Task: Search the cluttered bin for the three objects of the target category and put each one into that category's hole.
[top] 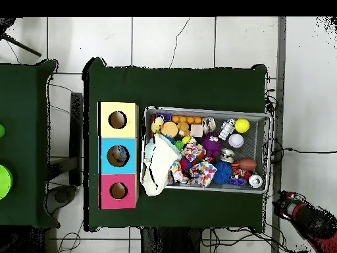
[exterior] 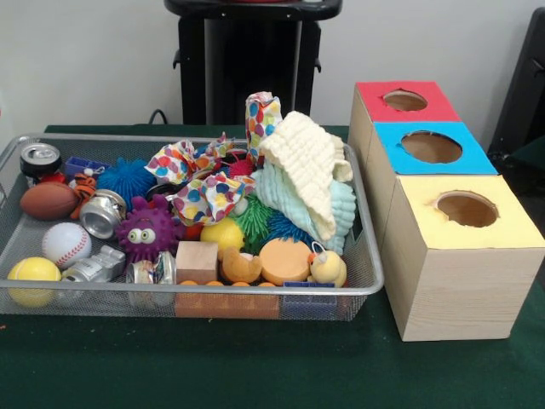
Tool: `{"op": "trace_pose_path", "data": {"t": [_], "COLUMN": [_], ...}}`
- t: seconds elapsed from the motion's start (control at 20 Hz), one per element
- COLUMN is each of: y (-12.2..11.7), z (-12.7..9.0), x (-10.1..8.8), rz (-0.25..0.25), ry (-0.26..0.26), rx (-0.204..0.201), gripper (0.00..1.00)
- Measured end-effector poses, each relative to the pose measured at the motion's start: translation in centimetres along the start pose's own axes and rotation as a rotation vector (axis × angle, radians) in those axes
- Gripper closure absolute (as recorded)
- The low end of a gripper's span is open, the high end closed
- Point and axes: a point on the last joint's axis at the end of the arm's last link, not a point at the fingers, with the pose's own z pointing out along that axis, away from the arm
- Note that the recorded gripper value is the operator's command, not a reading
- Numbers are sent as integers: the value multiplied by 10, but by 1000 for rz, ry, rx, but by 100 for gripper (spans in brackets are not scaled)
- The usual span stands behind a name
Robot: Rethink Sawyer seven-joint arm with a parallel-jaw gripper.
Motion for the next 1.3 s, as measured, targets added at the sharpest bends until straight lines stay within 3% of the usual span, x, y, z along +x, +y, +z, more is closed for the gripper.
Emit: {"op": "trace_pose_path", "data": {"t": [0.75,1.05,1.3], "y": [-5,1,13], "z": [43,61,82], "x": [8,4,-9], "rz": [11,35,62], "ry": [32,53,67], "rx": [12,-11,-54], "gripper": [0,0,0]}}
